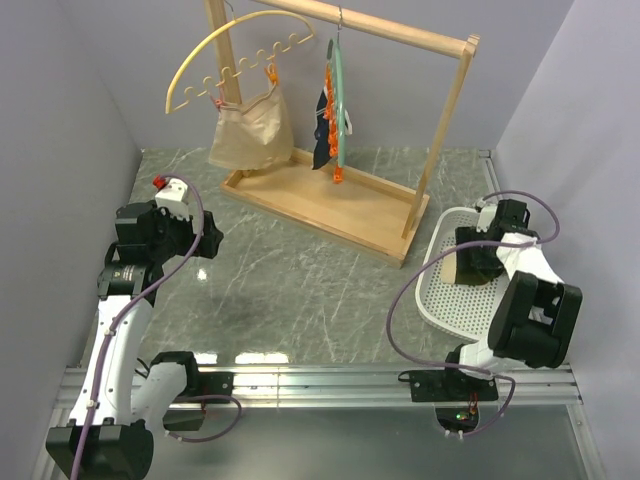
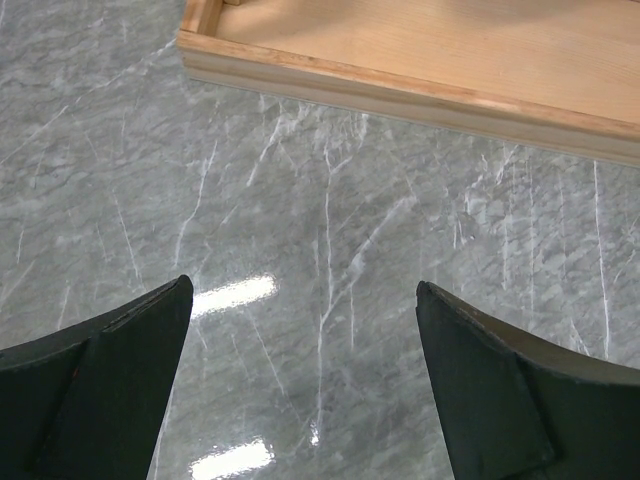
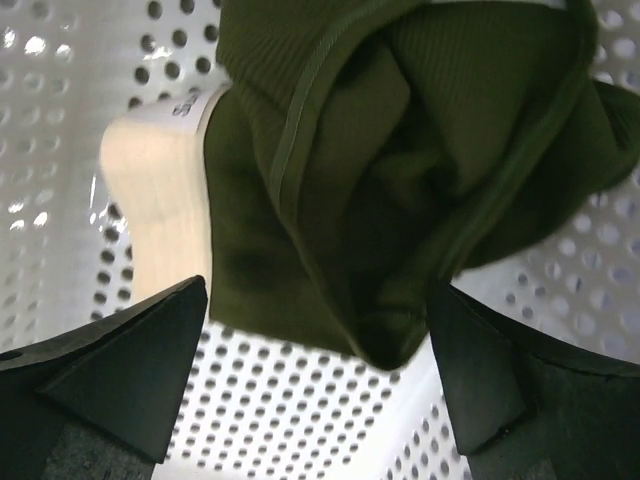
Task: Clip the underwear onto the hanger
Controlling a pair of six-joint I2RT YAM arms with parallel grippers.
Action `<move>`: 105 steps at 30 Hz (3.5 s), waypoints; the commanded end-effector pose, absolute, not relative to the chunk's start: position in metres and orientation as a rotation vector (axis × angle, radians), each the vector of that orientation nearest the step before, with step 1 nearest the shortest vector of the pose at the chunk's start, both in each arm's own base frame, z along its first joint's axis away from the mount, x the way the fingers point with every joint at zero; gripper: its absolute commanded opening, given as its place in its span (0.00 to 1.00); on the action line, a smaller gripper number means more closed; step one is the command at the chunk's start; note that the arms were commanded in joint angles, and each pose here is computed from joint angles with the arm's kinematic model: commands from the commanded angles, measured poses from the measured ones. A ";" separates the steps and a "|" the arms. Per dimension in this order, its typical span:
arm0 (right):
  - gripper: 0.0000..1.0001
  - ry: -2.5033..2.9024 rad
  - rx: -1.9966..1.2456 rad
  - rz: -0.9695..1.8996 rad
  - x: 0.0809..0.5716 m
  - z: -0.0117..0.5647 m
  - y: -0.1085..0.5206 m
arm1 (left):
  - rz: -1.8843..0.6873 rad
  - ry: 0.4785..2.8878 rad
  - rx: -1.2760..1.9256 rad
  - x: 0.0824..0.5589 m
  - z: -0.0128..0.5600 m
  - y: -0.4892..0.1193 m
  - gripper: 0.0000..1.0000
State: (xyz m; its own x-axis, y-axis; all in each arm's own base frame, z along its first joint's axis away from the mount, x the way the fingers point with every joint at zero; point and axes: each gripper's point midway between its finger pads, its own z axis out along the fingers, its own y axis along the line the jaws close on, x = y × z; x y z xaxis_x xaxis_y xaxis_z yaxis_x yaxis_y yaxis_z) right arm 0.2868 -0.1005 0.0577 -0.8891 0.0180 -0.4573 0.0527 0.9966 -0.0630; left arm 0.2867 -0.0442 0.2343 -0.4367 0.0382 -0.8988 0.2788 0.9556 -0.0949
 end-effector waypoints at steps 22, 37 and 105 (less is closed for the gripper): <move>0.00 2.428 -0.313 0.174 0.249 0.176 -0.034 | -0.358 1.974 0.272 0.290 0.259 -0.058 0.99; 0.00 1.986 -0.629 0.643 0.197 0.325 0.087 | -0.521 1.900 0.274 0.288 0.285 -0.080 0.99; 0.69 2.348 -0.806 0.740 0.280 0.131 0.313 | -1.044 2.640 -0.072 0.269 0.101 -0.154 0.70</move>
State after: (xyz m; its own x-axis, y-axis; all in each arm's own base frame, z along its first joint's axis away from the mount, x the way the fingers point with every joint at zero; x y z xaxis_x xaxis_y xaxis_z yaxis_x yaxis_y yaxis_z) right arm 0.2719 0.2800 0.0970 -0.7237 -0.3776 -0.5776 -0.6083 0.7443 0.2756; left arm 0.2556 -0.1490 0.0947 -0.9682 -0.1306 -0.2135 0.0433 0.7528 -0.6568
